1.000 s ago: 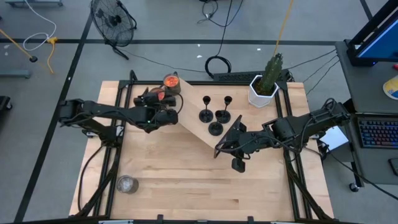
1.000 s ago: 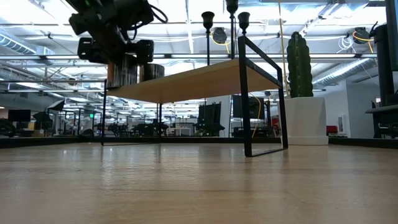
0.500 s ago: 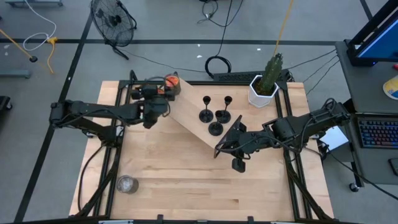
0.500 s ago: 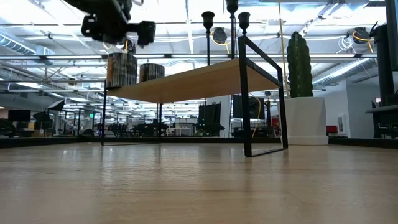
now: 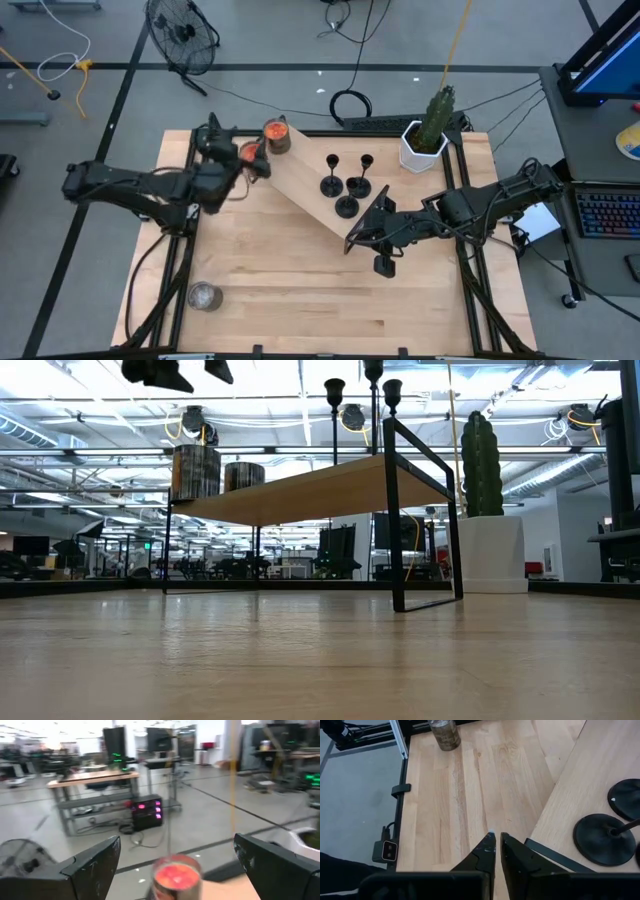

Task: Pick & Place candle stick holders
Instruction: Put the brown scented candle on the shelf

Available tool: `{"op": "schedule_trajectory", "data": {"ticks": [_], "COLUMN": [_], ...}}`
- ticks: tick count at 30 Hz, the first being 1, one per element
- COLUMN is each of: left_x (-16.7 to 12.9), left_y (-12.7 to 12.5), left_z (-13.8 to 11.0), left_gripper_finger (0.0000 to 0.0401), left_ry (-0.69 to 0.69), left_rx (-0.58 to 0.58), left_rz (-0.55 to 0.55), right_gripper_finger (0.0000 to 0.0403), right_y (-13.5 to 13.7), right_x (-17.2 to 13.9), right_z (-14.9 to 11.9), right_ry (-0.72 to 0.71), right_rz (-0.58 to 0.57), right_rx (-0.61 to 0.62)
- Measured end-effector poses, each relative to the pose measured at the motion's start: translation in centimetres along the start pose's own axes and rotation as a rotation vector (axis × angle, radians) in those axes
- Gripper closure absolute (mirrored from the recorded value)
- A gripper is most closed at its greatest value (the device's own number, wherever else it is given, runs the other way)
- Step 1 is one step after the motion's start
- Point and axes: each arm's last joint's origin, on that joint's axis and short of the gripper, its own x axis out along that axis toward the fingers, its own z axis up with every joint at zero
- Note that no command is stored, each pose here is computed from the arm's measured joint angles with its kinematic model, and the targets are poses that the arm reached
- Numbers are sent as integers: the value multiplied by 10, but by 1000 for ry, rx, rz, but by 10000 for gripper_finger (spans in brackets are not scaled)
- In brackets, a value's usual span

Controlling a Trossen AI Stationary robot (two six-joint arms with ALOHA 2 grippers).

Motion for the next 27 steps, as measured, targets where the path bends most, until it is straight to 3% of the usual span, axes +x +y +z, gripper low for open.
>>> {"op": "schedule_trajectory", "data": {"ticks": [3,8,13,19,24,27], "left_x": [-18,-50,-75,-84,-78,-76], "left_y": [-4,-10,-11,-6,11,21], "left_z": [-5,-11,-21,-48,-71,-75], "left_gripper_finger": [9,18,88,178,209,214], "left_ry": [12,22,42,190,402,425], "left_rx": [-19,-147,-197,-122,-135,-139], "left_rz": [-34,-109,-188,-314,-251,-192], "right_gripper_finger": [385,385,385,385,385,385], "right_y": [0,0,0,2,2,2], "right_x": [0,0,0,0,0,0], "right_z": [0,0,0,3,5,5], "right_ry": [0,0,-3,-33,-48,-47], "right_rz": [0,0,1,16,23,23], "right_rx": [-7,-7,-4,-8,-18,-19]}}
